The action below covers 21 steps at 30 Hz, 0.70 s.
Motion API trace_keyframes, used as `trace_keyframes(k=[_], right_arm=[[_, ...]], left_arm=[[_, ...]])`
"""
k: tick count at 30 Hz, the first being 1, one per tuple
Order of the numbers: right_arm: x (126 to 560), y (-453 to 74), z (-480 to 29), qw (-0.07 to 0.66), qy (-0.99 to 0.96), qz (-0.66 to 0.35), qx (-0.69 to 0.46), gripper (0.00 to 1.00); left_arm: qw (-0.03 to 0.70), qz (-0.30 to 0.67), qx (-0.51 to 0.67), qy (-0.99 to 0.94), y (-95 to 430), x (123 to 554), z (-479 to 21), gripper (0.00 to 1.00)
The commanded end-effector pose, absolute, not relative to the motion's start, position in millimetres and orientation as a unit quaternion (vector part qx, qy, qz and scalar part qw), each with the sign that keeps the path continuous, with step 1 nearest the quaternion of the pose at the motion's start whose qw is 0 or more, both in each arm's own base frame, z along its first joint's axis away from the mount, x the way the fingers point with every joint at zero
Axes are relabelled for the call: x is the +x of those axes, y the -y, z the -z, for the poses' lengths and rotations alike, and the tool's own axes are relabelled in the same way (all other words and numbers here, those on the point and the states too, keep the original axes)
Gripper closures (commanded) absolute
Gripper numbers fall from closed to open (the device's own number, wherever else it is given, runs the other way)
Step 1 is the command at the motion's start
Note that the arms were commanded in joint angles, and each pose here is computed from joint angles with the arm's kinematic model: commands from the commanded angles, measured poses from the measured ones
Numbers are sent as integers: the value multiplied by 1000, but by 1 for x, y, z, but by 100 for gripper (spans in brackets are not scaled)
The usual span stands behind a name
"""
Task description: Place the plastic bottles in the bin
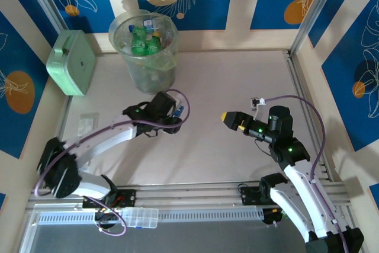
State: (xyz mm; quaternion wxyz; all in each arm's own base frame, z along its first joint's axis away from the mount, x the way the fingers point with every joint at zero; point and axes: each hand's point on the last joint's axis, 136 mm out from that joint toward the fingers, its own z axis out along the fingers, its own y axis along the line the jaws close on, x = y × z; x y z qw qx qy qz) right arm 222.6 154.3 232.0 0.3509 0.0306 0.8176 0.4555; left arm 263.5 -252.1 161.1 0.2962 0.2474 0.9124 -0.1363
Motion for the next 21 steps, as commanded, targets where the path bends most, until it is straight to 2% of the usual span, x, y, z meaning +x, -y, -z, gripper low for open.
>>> trace_keyframes(k=[1, 7, 13, 18, 21], right_arm=[[212, -169, -261, 367, -797, -479, -32, 3], [195, -204, -297, 391, -774, -475, -150, 2], [181, -240, -339, 414, -728, -492, -238, 2], [211, -241, -341, 424, -750, -470, -191, 5], [224, -242, -348, 406, -749, -498, -162, 10]], left_arm=[[323, 275, 317, -848, 289, 234, -202, 49], [338, 443, 369, -744, 318, 189, -264, 49], [312, 539, 386, -680, 334, 165, -284, 52], [305, 573, 394, -651, 338, 155, -295, 54], [297, 581, 396, -646, 340, 152, -295, 54]])
